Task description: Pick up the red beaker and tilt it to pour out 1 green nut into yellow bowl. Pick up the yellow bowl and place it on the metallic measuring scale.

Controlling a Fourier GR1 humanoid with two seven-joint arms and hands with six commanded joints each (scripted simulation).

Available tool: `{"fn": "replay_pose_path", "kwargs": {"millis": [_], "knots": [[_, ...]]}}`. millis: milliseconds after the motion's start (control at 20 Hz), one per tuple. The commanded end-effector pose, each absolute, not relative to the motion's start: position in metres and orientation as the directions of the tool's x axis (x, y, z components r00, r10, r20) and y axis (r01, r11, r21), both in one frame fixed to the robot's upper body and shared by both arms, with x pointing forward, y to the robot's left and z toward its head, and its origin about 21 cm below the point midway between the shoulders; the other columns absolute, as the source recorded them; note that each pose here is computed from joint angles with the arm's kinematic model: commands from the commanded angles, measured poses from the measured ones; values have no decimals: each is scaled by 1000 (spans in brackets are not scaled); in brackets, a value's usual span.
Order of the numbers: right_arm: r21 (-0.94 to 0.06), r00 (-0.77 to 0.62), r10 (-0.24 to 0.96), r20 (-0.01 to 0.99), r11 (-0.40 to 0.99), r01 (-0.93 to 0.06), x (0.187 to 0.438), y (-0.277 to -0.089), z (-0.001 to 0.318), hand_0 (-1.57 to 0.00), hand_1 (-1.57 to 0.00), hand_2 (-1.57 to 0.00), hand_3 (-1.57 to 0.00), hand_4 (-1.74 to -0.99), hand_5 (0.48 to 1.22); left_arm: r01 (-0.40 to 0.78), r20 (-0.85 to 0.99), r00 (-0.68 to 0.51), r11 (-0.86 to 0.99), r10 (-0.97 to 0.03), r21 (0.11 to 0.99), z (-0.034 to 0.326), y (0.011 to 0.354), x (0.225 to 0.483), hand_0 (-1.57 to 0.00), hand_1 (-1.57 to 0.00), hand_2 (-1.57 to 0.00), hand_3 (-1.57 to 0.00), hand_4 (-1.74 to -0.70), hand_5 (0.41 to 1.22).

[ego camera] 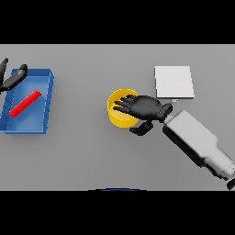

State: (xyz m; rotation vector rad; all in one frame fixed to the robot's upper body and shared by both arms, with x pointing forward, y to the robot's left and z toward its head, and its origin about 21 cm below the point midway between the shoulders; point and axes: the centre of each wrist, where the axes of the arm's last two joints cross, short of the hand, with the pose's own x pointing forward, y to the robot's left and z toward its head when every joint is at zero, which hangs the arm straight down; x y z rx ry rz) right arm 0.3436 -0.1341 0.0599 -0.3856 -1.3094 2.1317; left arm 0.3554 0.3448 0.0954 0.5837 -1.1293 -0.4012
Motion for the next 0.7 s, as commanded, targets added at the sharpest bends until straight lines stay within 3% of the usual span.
{"fn": "replay_pose_path", "kwargs": {"millis": [0, 350, 500, 600, 650], "knots": [[-872, -780, 623, 54, -352, -341, 345, -131, 60, 1, 1, 1, 1, -1250, 708, 10, 721, 385, 784, -575, 620, 95, 343, 356, 1, 1, 1, 1, -724, 688], [-823, -779, 625, 44, -419, -383, 353, -119, 51, 1, 1, 1, 1, -1297, 753, 6, 723, 382, 784, -575, 620, 93, 348, 350, 1, 1, 1, 1, -718, 688], [-817, -752, 657, 61, -400, -415, 356, -117, 55, -3, -16, -19, -43, -1336, 810, -7, 731, 372, 786, -572, 618, 98, 347, 350, 1, 1, 1, 1, -713, 686], [-807, -755, 653, 60, -413, -421, 355, -116, 51, -287, -236, -176, -173, -1387, 873, -5, 731, 381, 790, -566, 613, 96, 348, 353, 1, 1, 1, 1, -714, 691], [-803, -767, 639, 58, -427, -416, 354, -117, 51, -544, -473, -310, -262, -1420, 943, -3, 730, 386, 791, -564, 612, 98, 350, 354, 1, 1, 1, 1, -716, 692]]}}
